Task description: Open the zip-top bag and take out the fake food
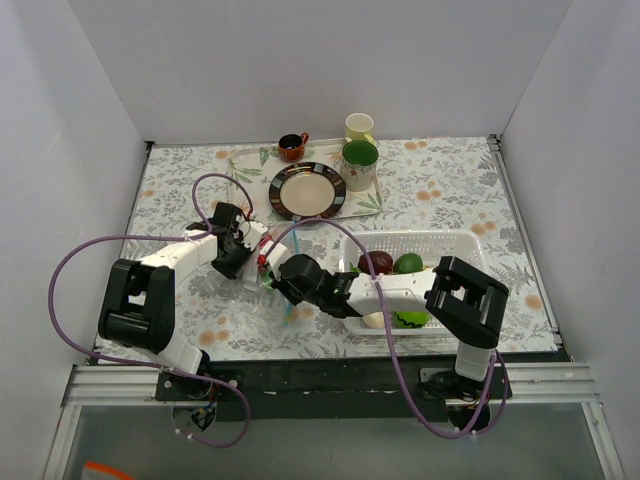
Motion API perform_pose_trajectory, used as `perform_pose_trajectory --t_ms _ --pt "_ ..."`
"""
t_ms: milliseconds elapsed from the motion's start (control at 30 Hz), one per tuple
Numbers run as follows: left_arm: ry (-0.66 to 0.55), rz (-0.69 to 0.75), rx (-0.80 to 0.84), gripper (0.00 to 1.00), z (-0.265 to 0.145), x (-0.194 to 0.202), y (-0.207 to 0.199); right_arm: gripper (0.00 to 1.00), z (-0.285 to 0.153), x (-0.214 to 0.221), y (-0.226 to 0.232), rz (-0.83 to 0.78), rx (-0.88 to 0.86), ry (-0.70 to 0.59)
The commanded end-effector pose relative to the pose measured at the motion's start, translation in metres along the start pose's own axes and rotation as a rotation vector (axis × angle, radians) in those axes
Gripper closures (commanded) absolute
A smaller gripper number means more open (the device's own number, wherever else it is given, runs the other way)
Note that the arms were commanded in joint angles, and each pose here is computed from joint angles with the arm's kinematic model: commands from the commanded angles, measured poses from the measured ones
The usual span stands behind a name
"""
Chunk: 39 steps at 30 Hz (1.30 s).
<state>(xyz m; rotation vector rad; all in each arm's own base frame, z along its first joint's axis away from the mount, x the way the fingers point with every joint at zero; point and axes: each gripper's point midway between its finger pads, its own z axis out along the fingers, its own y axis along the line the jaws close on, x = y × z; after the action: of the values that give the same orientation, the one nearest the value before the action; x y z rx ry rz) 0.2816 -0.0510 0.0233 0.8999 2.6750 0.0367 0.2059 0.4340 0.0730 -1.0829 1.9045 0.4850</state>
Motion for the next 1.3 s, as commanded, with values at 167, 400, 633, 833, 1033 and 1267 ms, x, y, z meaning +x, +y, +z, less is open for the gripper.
perform_pose_trajectory --t_ms 167,400,633,833,1033,1267 --pt "0.02 0.017 -0.014 1.0 -0.003 0.007 0.001 0.86 0.018 -0.019 0.019 -0.053 -0.165 -0.114" --pt "0.018 0.025 -0.016 1.0 -0.004 0.007 0.002 0.46 0.024 -0.018 0.032 0.0 -0.241 -0.136" --pt "0.006 0.025 -0.016 1.0 -0.008 0.002 0.003 0.43 0.03 -0.022 0.036 -0.019 -0.245 -0.138" --pt "0.01 0.03 -0.025 1.0 -0.01 0.003 0.005 0.44 0.022 -0.043 0.041 -0.019 -0.252 -0.221" --pt "0.014 0.03 -0.022 1.0 -0.01 0.003 0.005 0.44 0.01 -0.073 0.037 -0.008 -0.208 -0.315" --pt "0.012 0.03 -0.018 1.0 -0.012 0.002 0.004 0.47 0.025 -0.071 0.025 -0.034 -0.128 -0.298"
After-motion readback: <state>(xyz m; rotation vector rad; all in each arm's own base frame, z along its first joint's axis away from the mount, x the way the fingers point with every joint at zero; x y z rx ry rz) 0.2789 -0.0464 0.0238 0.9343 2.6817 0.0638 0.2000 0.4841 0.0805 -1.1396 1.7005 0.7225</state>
